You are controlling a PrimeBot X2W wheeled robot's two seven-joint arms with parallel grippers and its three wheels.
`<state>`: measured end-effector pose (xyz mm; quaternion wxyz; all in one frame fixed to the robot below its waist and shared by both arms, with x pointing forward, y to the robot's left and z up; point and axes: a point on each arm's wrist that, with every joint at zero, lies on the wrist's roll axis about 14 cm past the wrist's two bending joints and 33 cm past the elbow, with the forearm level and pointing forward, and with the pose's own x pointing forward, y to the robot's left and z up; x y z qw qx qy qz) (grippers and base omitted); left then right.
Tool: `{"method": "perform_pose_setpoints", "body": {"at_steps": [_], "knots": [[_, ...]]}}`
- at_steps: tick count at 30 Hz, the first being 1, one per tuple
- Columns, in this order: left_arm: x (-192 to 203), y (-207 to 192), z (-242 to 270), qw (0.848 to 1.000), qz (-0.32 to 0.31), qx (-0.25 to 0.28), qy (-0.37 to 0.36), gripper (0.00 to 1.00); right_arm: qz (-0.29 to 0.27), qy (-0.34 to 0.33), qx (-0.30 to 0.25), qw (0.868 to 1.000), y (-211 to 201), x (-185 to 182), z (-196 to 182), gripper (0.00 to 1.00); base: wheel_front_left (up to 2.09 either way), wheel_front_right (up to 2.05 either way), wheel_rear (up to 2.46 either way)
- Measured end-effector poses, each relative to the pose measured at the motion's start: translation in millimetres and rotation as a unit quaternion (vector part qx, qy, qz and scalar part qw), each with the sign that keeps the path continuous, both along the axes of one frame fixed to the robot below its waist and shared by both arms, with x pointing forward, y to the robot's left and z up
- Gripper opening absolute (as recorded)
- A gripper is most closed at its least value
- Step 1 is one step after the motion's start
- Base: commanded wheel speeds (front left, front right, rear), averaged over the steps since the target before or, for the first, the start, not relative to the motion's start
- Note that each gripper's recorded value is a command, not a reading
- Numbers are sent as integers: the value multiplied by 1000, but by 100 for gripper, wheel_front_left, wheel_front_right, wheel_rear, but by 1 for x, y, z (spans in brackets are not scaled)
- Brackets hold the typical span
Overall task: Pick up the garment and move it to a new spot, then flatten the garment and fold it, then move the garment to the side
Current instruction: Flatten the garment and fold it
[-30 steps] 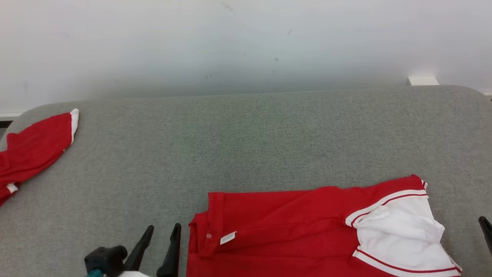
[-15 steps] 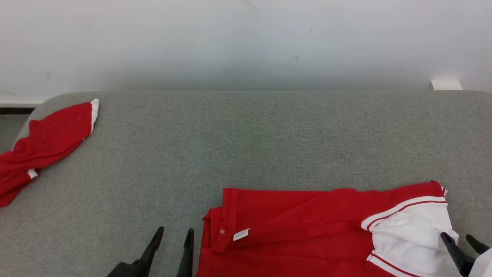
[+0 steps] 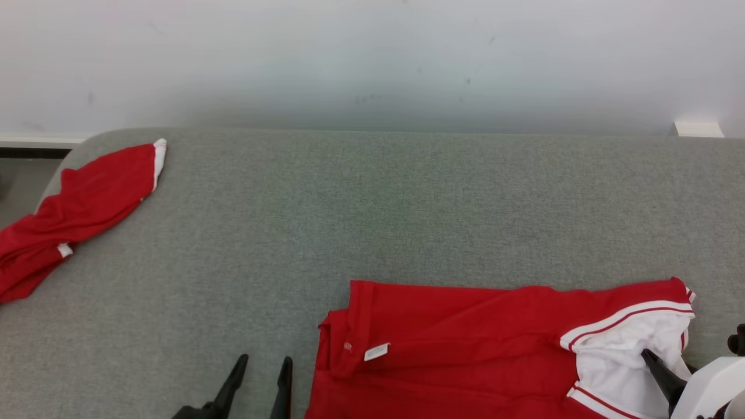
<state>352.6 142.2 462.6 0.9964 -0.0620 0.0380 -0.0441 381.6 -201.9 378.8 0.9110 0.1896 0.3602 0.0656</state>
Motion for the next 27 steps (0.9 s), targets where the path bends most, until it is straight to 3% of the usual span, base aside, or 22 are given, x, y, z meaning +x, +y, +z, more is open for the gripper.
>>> {"method": "perform_pose_setpoints", "body": {"at_steps": [6,21,27], "knots": [[-7,3,-8,1000,4,0,10,100,-14,-15,24,1000,-1,5,7,0,0,0,0],[-20,7,-21,999,10,-2,30,100,-95,-92,-60,989,-123,9,69,0,0,0,0],[-27,8,-25,999,14,-2,36,100,-45,-112,-94,988,-123,10,102,0,0,0,0]]}}
